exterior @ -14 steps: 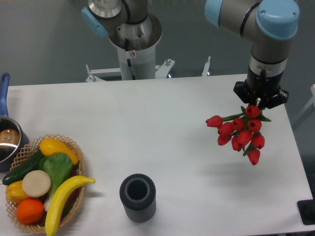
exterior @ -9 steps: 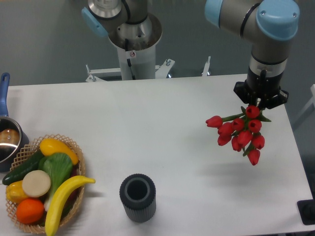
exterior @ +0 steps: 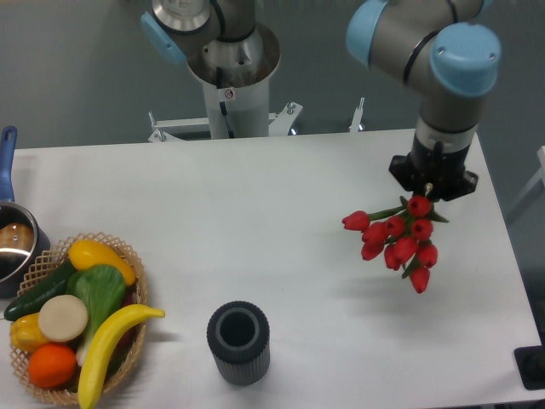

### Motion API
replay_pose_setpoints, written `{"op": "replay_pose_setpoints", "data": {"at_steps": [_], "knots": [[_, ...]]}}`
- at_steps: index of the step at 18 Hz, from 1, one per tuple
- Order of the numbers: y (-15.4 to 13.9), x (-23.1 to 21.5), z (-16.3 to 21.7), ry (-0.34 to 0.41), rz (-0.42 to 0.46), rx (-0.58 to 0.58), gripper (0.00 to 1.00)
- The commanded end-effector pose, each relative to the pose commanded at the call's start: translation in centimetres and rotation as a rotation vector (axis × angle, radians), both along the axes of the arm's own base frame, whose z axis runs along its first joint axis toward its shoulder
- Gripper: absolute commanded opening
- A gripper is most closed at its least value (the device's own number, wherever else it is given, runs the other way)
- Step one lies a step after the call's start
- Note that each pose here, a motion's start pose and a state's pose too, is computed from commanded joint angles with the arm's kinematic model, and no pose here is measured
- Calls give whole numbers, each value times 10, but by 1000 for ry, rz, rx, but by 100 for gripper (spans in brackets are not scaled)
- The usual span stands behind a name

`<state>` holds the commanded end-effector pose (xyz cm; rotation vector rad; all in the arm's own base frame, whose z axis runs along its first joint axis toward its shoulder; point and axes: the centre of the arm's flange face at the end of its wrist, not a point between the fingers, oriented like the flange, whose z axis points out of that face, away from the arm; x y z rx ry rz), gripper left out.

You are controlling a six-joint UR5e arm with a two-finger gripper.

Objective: Place the flowers on the table
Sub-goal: 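Lower the held red tulip bunch toward the table with the gripper, then open the gripper to release the tulips and lift it away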

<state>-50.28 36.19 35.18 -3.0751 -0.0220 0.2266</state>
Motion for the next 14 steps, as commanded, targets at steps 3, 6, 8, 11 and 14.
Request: {"op": "replay_pose_setpoints", "data": {"at_steps": [3, 6, 8, 11, 14], "knots": [[6, 5, -2, -3, -5, -2, 100], [5, 6, 4, 14, -2, -1, 100], [4, 6, 9, 32, -1, 4, 100], [1, 3, 12, 33, 4, 19, 100], [2, 3, 17, 40, -3, 61, 100]]}}
